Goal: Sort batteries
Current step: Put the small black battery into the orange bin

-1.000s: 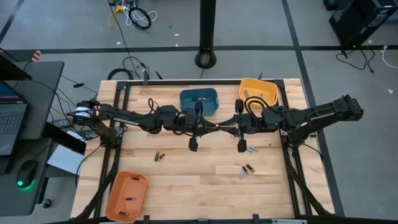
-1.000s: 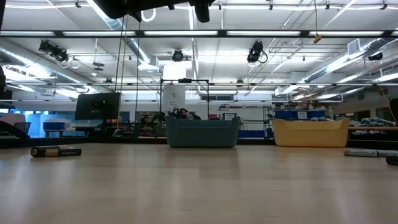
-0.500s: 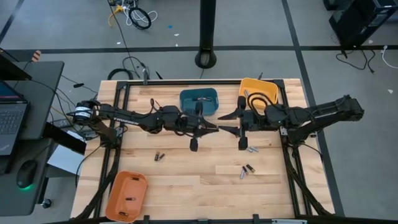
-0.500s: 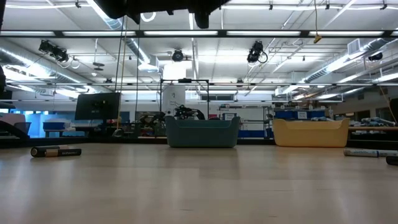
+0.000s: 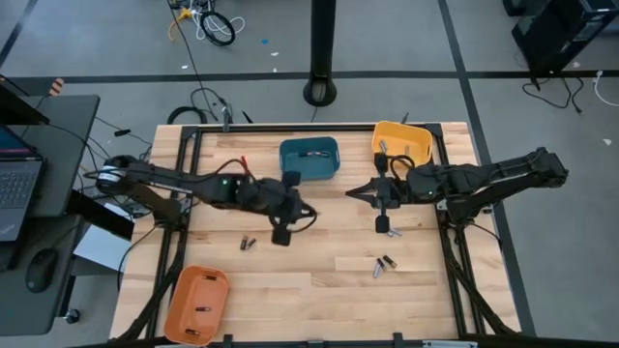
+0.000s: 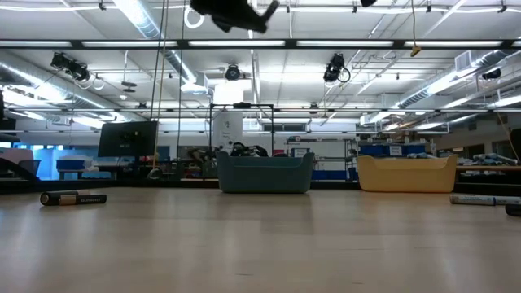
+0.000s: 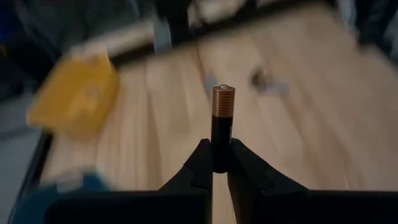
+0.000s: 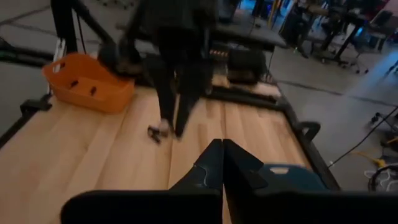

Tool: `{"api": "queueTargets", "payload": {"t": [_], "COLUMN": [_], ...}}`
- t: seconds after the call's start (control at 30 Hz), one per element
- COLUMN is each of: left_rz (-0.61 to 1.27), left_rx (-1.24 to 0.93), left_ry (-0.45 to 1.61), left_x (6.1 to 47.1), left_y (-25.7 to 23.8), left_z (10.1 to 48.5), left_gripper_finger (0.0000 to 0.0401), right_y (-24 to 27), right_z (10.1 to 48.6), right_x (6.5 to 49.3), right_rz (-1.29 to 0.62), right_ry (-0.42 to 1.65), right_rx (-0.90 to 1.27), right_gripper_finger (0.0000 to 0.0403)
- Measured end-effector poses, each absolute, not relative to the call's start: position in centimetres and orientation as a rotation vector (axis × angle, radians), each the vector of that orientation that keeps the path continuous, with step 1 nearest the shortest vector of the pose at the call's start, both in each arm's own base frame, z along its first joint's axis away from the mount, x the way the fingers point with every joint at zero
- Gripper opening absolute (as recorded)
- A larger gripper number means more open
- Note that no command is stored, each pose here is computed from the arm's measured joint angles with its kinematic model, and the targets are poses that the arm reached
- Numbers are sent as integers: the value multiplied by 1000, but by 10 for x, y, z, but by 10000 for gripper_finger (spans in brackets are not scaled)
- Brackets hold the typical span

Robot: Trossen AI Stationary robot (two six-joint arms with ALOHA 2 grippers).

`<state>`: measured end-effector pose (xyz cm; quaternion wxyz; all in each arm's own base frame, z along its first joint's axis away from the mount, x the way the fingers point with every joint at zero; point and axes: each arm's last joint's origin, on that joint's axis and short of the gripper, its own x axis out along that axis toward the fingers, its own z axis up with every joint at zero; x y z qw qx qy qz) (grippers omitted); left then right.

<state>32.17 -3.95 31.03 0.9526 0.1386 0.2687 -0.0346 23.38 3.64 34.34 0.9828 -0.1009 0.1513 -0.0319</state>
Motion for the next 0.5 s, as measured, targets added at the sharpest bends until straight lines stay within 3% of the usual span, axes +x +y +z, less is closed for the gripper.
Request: {"api": "queueTargets", "payload": {"t": [0.23, 0.5], "left_rz": [-42, 49], "left_rx": [244, -29], "left_ry": [920, 1125], "left_x": [284, 239], "left_y": [-82, -139], "left_z": [320, 312], "left_gripper_finger": [30, 31], "right_y": [37, 37], "right_z": [317, 292], "right_x": [236, 235], "right_rz": [-62, -56], "right_ry": [358, 374], "right_rx": [-205, -208], "right_gripper_finger": [24, 16]}}
